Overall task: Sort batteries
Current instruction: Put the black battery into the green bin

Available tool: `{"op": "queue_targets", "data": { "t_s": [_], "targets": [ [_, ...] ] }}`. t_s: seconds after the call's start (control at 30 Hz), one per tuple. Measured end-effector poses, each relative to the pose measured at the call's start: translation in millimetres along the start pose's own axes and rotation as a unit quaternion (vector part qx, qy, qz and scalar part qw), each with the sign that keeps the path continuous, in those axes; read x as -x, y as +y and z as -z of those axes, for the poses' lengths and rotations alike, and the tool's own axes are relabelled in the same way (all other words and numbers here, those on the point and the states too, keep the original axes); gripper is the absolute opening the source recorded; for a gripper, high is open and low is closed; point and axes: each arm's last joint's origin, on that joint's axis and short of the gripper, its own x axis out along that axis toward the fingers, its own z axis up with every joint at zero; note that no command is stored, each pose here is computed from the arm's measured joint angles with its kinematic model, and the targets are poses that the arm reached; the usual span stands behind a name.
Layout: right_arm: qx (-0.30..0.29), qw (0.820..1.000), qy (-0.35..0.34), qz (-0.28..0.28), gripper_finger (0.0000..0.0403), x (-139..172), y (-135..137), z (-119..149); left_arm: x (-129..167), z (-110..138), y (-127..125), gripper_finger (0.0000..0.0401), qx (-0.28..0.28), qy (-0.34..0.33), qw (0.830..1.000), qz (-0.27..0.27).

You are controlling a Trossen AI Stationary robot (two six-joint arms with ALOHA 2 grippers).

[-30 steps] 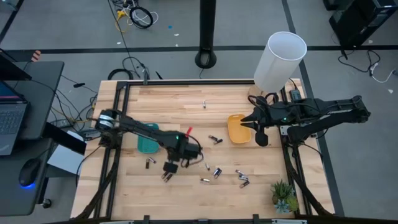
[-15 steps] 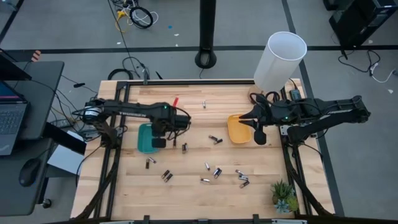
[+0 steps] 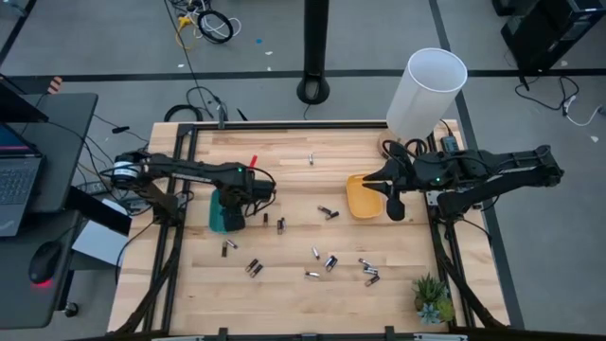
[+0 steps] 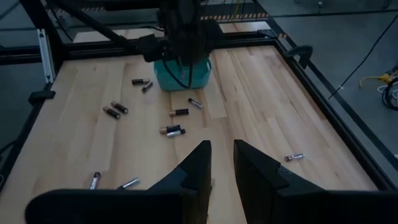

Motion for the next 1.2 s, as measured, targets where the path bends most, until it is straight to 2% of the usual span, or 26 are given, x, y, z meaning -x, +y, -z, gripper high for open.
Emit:
{"op": "queue_targets", "data": {
  "t_s": [0.17, 0.3, 0.4, 0.53, 0.63, 0.8, 1.0, 1.1, 1.2],
  "targets": [
    [0.005, 1.0, -0.004, -0.001, 0.0077, 0.0, 0.1, -0.8, 11.9, 8.0, 2.5, 0.0156, 0.017, -0.03, 0.999, 0.002],
    [0.004, 1.0, -0.009, -0.001, 0.0077, 0.0, 0.3, -1.9, 21.9, 9.7, 1.5, 0.0156, 0.056, -0.061, 0.996, 0.043],
    [0.002, 1.0, -0.016, -0.002, 0.0077, 0.1, 0.2, -3.2, 33.6, -0.1, -4.1, 0.0152, 0.09, -0.12, 0.986, 0.073],
    [0.001, 1.0, -0.03, -0.002, 0.0077, 0.0, 0.0, -6.1, 42.2, -15.4, -13.3, 0.0139, 0.095, -0.203, 0.969, 0.099],
    [0.001, 1.0, -0.031, -0.002, 0.0077, 0.0, 0.0, -6.3, 42.5, -26.0, -15.6, 0.013, 0.14, -0.231, 0.955, 0.119],
    [0.001, 1.0, -0.031, -0.002, 0.0077, -0.3, 0.1, -6.3, 31.5, -35.2, -17.4, 0.012, 0.229, -0.238, 0.932, 0.147],
    [0.008, 1.0, -0.026, -0.001, 0.0077, -3.8, 1.0, -6.1, 8.4, -31.5, -18.3, 0.012, 0.36, -0.193, 0.896, 0.172],
    [0.015, 1.0, -0.024, -0.001, 0.0077, -7.2, 2.0, -6.3, 4.3, -30.9, -19.7, 0.012, 0.405, -0.191, 0.878, 0.172],
    [0.024, 0.999, -0.023, 0.0, 0.0077, -9.8, 2.7, -6.7, -2.2, -33.4, -20.4, 0.012, 0.429, -0.182, 0.869, 0.169]
  ]
}}
